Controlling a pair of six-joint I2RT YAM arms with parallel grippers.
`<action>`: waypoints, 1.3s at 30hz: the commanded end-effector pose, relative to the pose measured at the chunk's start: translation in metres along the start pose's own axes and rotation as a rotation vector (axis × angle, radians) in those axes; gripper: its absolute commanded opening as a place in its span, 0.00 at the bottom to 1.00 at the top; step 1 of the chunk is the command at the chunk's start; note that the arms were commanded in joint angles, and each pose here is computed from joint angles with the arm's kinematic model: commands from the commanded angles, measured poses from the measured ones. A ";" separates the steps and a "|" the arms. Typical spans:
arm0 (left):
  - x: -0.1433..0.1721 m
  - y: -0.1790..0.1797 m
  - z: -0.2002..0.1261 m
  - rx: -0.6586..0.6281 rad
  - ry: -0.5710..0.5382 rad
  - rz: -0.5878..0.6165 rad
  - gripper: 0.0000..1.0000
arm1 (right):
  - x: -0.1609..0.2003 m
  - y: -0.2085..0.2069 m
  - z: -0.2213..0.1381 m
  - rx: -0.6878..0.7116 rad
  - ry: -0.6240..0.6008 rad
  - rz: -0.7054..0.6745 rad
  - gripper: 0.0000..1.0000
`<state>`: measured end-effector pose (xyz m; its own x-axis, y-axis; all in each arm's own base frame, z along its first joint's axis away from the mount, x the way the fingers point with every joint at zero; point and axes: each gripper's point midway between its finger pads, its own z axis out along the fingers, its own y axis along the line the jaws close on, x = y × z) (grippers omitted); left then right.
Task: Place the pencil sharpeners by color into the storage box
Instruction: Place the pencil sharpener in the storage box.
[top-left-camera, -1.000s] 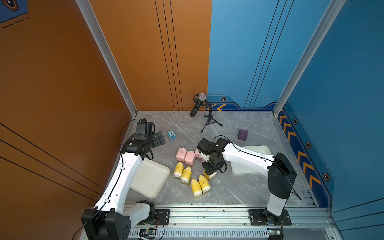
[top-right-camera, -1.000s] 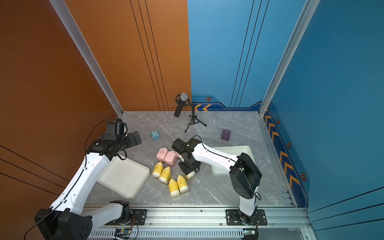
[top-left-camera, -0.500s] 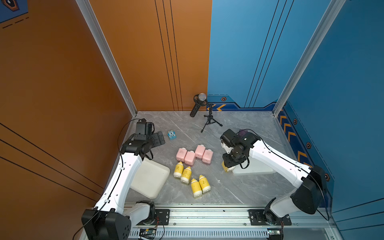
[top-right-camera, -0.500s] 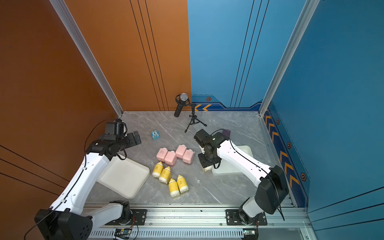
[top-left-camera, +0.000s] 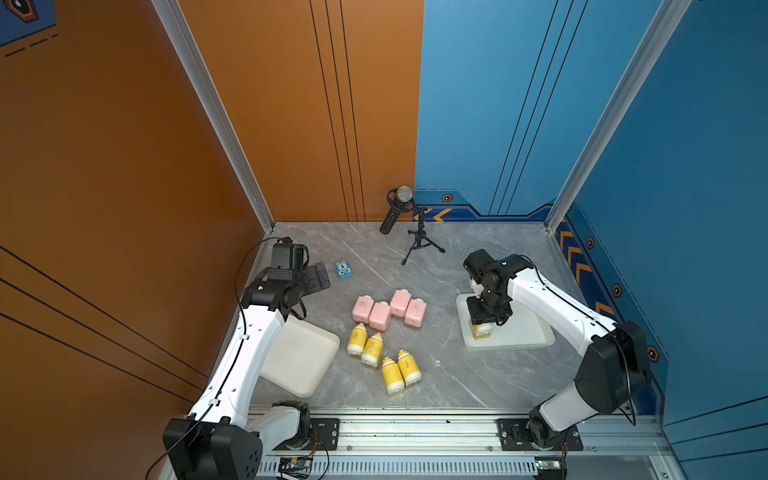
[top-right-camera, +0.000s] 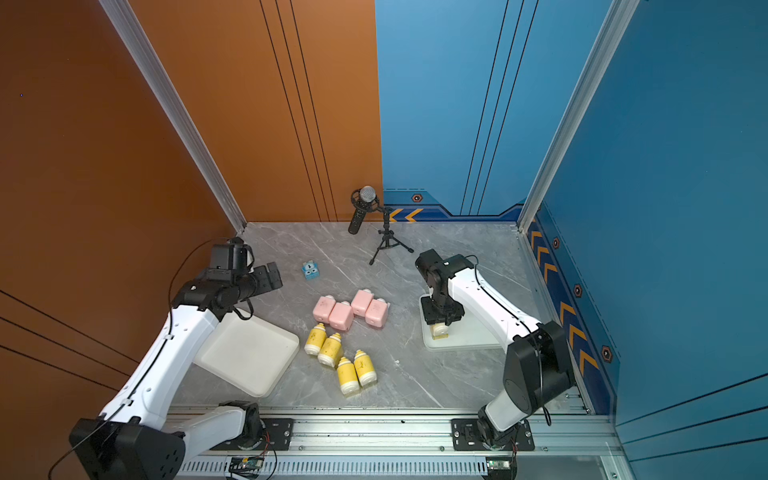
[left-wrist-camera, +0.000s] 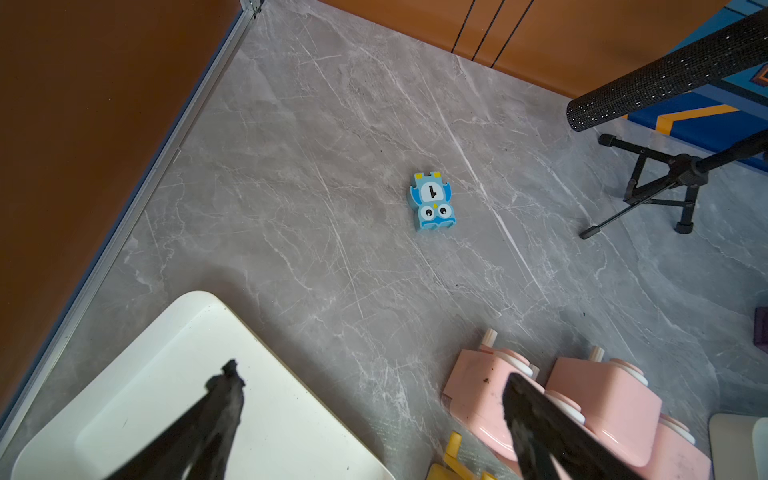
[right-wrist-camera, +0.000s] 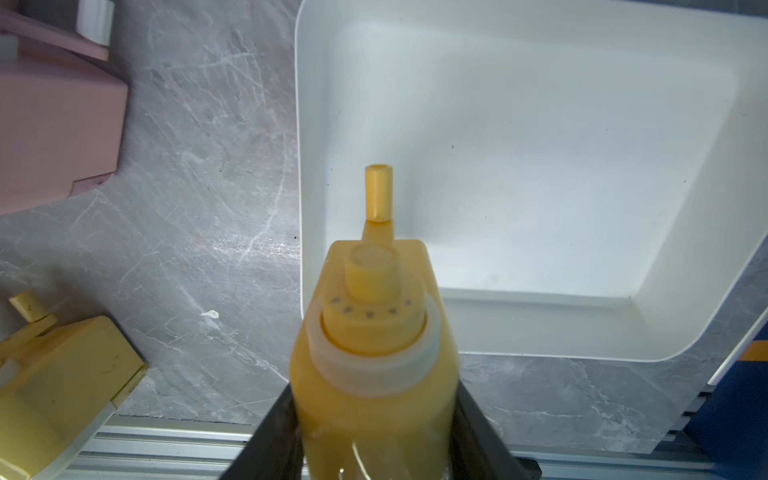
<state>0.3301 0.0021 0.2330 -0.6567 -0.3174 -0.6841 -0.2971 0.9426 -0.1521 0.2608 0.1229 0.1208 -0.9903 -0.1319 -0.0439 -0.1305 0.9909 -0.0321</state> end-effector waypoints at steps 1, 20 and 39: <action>0.006 0.002 -0.001 0.009 0.020 -0.005 0.98 | 0.002 -0.006 0.011 0.035 0.033 0.048 0.24; 0.003 0.005 -0.003 0.023 0.015 -0.034 0.98 | -0.003 0.016 0.040 0.021 0.068 0.096 0.24; 0.002 0.008 -0.003 0.034 0.020 -0.063 0.98 | -0.016 0.051 0.041 -0.004 0.047 0.094 0.24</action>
<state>0.3302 0.0099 0.2321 -0.6507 -0.3619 -0.6675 -0.3160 0.9284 -0.1953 0.2688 0.1666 0.0774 -0.9984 -0.0552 0.0072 -0.0555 0.9976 -0.0420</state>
